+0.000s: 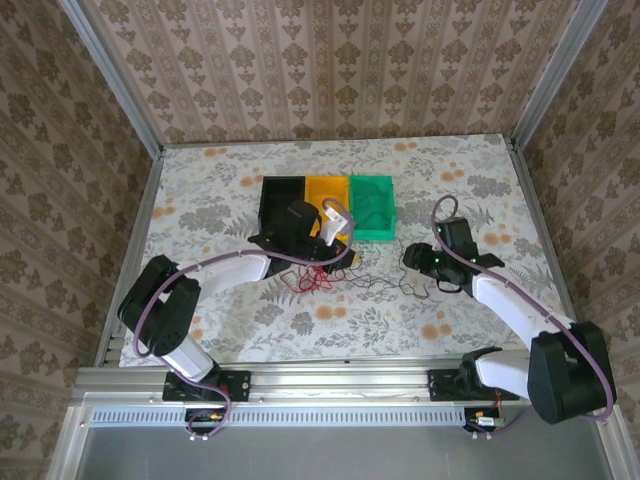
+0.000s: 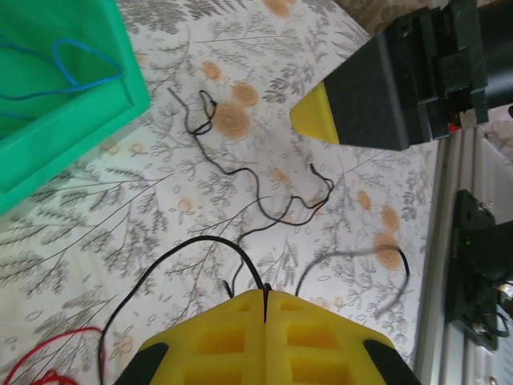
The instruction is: Untangle the cables
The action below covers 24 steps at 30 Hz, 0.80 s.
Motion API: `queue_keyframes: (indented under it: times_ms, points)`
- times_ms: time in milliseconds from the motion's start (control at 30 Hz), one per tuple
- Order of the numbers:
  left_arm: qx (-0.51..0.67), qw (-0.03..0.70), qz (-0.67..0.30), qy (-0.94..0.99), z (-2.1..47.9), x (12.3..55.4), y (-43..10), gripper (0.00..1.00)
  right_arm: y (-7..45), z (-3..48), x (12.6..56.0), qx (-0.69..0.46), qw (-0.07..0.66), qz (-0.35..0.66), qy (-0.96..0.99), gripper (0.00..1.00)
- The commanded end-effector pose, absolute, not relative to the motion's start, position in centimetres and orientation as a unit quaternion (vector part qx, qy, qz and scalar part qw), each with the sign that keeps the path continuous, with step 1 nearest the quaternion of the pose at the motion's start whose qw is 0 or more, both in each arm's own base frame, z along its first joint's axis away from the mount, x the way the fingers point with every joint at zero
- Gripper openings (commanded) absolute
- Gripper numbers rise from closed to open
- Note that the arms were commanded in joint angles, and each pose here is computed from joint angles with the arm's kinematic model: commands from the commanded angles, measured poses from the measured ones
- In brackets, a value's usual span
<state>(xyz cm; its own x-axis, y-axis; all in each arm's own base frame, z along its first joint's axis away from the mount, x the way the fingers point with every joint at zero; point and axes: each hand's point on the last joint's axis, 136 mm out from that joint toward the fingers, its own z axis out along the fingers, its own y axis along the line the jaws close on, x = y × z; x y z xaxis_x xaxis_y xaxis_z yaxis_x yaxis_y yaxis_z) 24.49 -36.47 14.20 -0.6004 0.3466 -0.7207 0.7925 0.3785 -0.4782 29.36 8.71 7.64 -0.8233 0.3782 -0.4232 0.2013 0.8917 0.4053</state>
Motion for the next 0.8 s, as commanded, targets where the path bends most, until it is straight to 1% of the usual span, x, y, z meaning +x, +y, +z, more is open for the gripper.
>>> queue_keyframes:
  times_ms: [0,167,333,400,433,533,567,600,700,767]
  points:
    - [0.335,0.327,-0.405,0.785,16.0,26.3,-35.1,0.0,7.5,5.4,28.1,0.177,0.21,0.11,0.955,0.53]
    - [0.309,0.382,-0.376,0.786,17.0,27.6,-33.6,0.0,9.5,3.9,29.0,0.154,0.191,0.082,0.966,0.49]
    - [0.299,0.401,-0.382,0.777,18.3,27.7,-33.5,0.0,10.6,1.7,29.2,0.13,0.156,0.016,0.979,0.44]
    - [0.294,0.415,-0.387,0.769,19.5,27.7,-33.3,0.0,10.8,0.9,28.9,0.126,0.139,-0.005,0.982,0.37]
    - [0.293,0.422,-0.387,0.765,20.1,27.7,-33.2,0.0,10.8,0.7,28.9,0.125,0.135,-0.008,0.983,0.32]
    - [0.292,0.456,-0.385,0.747,22.9,27.9,-32.6,0.0,10.8,0.4,29.1,0.126,0.131,-0.013,0.983,0.1]
    - [0.289,0.469,-0.384,0.741,24.0,28.1,-32.3,0.0,10.7,0.3,29.1,0.128,0.132,-0.015,0.983,0.04]
    - [0.283,0.483,-0.382,0.735,25.1,28.4,-31.8,0.0,10.6,0.3,29.1,0.129,0.132,-0.016,0.983,0.0]
    - [0.253,0.526,-0.366,0.724,28.1,29.7,-29.7,0.0,10.4,0.4,29.1,0.14,0.141,-0.009,0.98,0.0]
    - [0.216,0.566,-0.336,0.721,29.9,30.9,-27.4,0.0,10.2,0.8,29.1,0.151,0.15,-0.007,0.977,0.0]
